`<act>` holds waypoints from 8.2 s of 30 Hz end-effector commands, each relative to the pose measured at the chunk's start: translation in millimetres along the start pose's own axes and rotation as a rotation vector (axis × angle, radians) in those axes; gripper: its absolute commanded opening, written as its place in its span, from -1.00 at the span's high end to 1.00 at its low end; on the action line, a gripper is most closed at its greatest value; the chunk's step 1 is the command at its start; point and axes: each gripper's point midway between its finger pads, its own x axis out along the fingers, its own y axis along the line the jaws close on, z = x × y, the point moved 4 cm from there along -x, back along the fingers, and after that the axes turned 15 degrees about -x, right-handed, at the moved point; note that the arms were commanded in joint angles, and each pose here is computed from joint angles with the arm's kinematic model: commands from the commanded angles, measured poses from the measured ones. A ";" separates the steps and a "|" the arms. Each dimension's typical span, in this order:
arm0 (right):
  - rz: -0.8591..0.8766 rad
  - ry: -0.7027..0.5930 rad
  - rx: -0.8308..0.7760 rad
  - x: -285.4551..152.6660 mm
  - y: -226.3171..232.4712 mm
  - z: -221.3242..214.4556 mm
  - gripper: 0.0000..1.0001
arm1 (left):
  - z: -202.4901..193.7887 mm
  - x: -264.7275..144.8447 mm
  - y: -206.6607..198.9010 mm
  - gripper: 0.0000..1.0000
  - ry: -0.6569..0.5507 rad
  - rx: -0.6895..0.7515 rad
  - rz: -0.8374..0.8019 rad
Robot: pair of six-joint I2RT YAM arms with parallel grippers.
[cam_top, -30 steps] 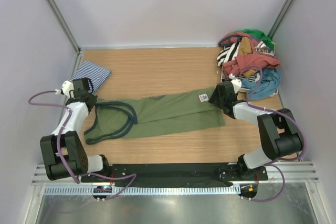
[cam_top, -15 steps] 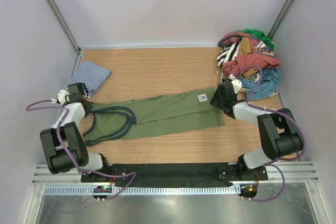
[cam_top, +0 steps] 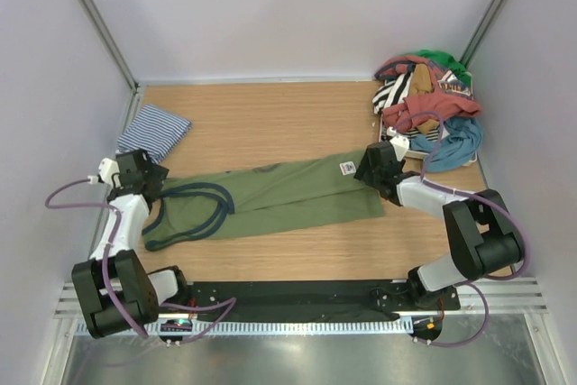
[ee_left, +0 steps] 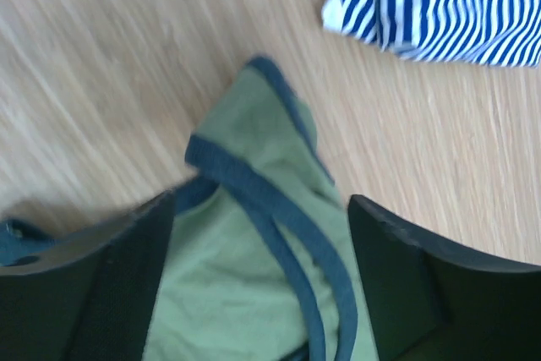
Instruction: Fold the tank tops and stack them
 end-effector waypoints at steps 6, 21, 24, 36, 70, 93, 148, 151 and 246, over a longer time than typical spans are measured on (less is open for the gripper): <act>-0.020 -0.080 -0.068 -10.5 21.2 23.0 -0.47 | -16.1 -30.1 53.2 -0.99 -0.002 -0.126 0.248; -0.007 -0.087 -0.062 -13.4 22.5 25.4 -0.49 | -15.3 -48.0 92.7 -0.99 -0.026 -0.091 0.496; 0.000 -0.086 -0.061 -14.5 22.9 24.6 -0.48 | -23.2 -39.6 95.5 -0.99 -0.004 -0.110 0.496; 0.018 -0.083 -0.064 -12.7 24.7 22.1 -0.46 | -21.1 3.9 80.5 -0.99 -0.080 -0.152 0.472; 0.049 -0.084 -0.066 -14.3 28.8 22.1 -0.44 | -115.1 86.6 -29.6 1.00 0.201 0.027 0.302; 0.190 0.279 -0.201 -41.8 72.3 -108.0 -0.34 | -231.2 105.9 -241.7 1.00 0.340 0.378 -0.067; 0.850 0.074 -0.028 64.2 241.5 99.2 -0.46 | -138.5 -125.7 -81.7 -0.90 0.506 0.558 -0.555; 0.833 0.101 0.003 83.8 251.0 100.4 -0.46 | -141.2 -130.0 -61.7 -0.92 0.544 0.566 -0.559; 0.564 0.243 -0.032 -141.4 141.2 -155.4 -0.15 | -194.7 -118.8 111.3 -0.28 0.780 0.544 -0.400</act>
